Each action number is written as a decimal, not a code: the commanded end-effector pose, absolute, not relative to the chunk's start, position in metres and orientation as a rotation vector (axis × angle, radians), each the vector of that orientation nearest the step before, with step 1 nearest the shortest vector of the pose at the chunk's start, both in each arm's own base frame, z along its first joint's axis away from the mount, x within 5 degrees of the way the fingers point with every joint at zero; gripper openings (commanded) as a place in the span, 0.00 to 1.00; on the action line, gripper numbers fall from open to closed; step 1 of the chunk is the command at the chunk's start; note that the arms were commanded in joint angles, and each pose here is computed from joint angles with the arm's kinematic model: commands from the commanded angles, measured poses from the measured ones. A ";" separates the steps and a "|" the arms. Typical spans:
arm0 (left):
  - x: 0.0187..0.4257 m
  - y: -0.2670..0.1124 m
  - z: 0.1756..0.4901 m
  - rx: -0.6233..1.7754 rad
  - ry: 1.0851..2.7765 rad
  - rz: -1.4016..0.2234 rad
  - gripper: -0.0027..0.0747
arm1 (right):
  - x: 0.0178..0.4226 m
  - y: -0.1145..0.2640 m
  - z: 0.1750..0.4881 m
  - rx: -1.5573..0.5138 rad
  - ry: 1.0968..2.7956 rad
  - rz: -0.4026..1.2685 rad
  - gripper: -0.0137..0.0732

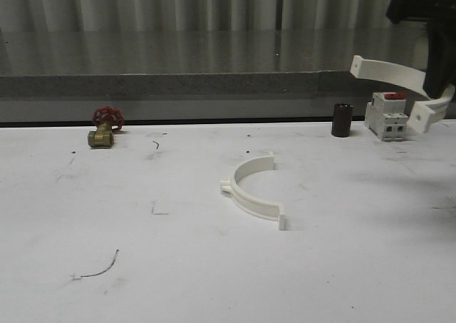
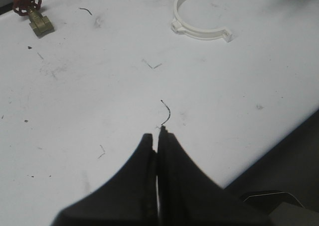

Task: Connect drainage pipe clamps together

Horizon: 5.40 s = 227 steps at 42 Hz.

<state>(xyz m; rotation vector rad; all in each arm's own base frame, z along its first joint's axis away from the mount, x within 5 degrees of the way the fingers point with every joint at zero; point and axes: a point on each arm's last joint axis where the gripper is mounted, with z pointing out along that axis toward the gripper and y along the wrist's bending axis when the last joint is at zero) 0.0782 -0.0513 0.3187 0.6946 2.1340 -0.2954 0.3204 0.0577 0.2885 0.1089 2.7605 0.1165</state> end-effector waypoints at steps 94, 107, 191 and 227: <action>0.081 -0.054 0.332 0.664 2.050 -0.324 0.01 | 0.384 0.152 0.197 0.245 2.849 0.104 0.37; 0.081 -0.054 0.332 0.664 2.050 -0.324 0.01 | 0.383 0.151 0.196 0.247 2.855 0.101 0.37; 0.081 -0.054 0.332 0.664 2.050 -0.324 0.01 | 0.084 0.026 0.320 -0.288 1.979 0.196 0.53; 0.081 -0.054 0.332 0.664 2.050 -0.324 0.01 | 0.083 0.025 0.322 -0.282 1.948 0.197 0.12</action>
